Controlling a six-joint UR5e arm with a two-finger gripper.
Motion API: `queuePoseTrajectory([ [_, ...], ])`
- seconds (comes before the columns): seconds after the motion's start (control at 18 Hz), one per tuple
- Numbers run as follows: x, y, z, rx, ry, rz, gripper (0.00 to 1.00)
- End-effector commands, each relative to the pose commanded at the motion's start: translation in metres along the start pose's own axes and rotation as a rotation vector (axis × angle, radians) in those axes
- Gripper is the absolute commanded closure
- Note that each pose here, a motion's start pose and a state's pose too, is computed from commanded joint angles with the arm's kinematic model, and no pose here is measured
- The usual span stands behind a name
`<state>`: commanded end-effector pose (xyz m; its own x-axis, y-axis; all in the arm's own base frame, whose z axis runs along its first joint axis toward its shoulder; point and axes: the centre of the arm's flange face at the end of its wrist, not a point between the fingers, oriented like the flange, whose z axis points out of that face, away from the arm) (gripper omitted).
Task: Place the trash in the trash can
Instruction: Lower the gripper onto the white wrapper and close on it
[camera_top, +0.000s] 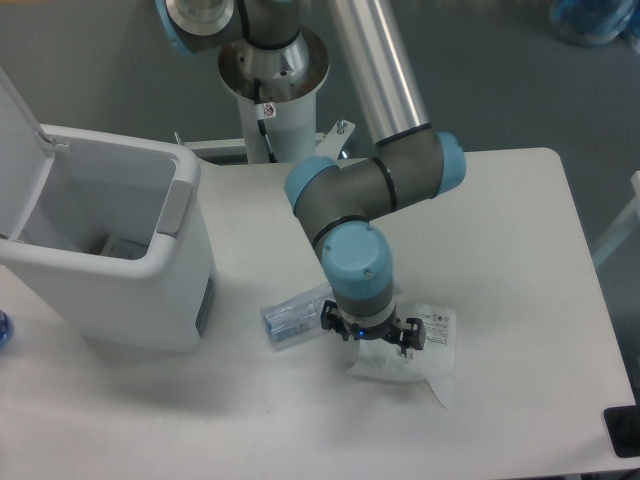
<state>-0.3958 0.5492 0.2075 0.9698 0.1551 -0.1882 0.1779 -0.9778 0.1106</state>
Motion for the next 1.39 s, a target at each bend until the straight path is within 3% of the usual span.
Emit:
queuePoseTrajectory([
  [0.17,0.001,-0.003,0.009,-0.039,-0.043,0.013,0.01],
  [0.22,0.003,-0.005,0.009,-0.041,-0.044,0.017,0.10],
  [0.39,0.003,-0.005,0.006,-0.035,-0.047,0.016,0.47],
  [0.44,0.002,-0.005,0.005,-0.033,-0.048,0.018,0.65],
  [0.56,0.001,-0.006,0.004,-0.030,-0.050,0.019,0.91],
  [0.61,0.001,-0.007,0.003,-0.029,-0.051,0.019,1.00],
  [1.11,-0.011,-0.008,-0.006,-0.008,-0.061,-0.003,1.00],
  [1.39,-0.027,-0.004,-0.039,0.062,-0.059,-0.040,1.00],
])
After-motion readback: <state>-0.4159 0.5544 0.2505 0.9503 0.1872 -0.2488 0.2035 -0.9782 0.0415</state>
